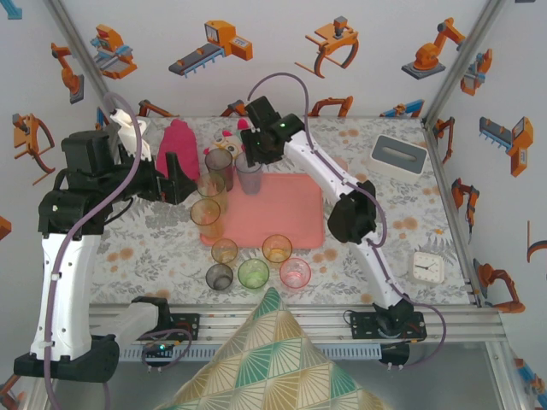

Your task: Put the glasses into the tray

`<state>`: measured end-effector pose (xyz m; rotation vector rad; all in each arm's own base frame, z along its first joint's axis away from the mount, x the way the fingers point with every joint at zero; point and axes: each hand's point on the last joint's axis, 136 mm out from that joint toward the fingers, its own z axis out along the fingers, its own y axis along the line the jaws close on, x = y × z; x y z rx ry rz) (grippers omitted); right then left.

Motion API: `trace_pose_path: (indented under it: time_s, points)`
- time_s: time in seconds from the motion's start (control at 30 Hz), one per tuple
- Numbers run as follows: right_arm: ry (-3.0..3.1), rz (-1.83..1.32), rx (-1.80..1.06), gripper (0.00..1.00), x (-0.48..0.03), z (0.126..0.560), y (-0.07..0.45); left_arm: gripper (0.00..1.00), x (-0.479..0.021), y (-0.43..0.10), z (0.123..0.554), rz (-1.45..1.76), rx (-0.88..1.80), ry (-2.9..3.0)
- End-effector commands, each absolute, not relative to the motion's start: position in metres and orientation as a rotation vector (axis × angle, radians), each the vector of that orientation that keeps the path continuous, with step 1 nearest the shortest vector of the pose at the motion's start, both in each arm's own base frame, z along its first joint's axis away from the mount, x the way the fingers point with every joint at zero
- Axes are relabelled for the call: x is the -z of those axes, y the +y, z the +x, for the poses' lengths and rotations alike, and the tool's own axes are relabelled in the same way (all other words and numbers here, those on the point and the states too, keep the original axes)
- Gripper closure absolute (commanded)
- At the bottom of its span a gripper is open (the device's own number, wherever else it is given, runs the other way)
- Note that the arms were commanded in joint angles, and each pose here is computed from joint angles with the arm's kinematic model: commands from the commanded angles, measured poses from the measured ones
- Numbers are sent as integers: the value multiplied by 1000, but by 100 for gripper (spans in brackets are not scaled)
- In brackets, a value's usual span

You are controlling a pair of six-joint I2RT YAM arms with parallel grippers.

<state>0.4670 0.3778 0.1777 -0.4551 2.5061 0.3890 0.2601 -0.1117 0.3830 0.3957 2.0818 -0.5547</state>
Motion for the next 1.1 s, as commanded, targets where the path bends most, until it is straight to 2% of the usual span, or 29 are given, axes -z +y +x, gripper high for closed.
trace_pose_path:
  time_s: [0.0,0.67,0.9,1.07]
  points:
    - [2423,-463,-419,47,-224,462,371,3,-399,-111,258,390,557,2032]
    - [2378,-447,-443,47,-267,448,358,3,-393,-103,253,408,487,2042]
    - [2348,-431,-417,47,-292,435,341,3,-392,-101,247,440,445,2044]
    - [2325,-374,-340,47,-315,415,308,3,-389,-96,234,508,382,2057]
